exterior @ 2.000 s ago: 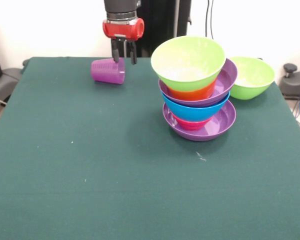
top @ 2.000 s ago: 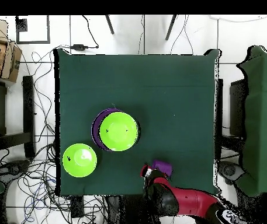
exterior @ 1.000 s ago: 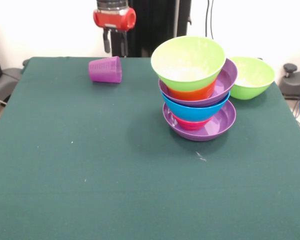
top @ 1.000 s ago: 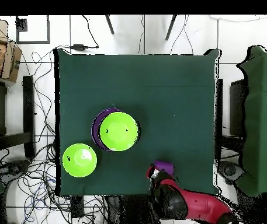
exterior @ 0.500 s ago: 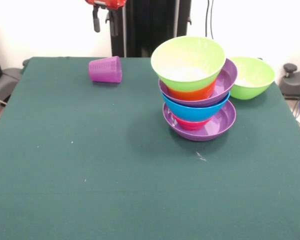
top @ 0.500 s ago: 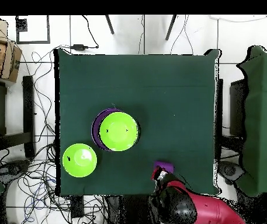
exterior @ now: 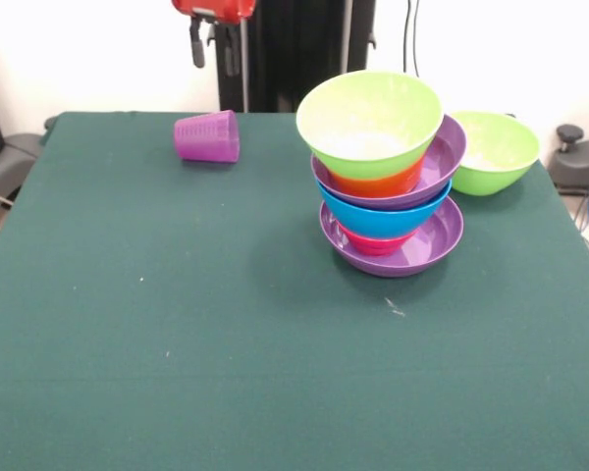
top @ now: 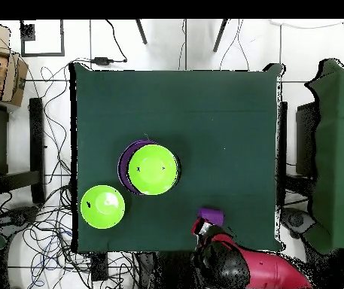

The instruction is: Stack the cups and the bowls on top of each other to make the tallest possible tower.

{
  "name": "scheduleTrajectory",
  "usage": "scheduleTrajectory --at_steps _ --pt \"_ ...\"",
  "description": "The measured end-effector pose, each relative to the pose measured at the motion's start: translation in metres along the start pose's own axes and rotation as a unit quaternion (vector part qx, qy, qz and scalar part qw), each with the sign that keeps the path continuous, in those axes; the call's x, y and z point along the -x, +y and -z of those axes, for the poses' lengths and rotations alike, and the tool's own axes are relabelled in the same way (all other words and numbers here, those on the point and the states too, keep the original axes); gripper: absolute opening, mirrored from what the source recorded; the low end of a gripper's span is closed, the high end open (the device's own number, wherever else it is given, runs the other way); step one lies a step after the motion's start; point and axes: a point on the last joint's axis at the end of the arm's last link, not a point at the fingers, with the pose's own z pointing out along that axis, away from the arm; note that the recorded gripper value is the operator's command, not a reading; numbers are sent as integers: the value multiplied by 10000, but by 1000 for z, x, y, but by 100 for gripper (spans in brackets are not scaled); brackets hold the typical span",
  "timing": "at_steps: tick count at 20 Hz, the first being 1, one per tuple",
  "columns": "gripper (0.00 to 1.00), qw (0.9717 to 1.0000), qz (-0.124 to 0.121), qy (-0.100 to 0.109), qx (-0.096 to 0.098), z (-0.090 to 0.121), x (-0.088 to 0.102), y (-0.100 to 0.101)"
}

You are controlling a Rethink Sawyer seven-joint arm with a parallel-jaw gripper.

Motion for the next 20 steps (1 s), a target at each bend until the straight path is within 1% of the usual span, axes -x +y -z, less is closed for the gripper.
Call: scheduleTrajectory --at_steps 2,5,6,7,11,15,20 --pt "100 9999 89 100 45 -12 -9 2" --pt "100 9997 145 178 86 -24 -17 3" --pt "100 9997 146 186 87 -25 -17 3" --pt "100 9996 149 224 114 -32 -22 1" --pt "100 9994 112 290 164 -44 -30 -3" --pt "100 9992 97 330 178 -50 -36 -6" --pt "100 9990 75 395 168 -68 -44 -15"
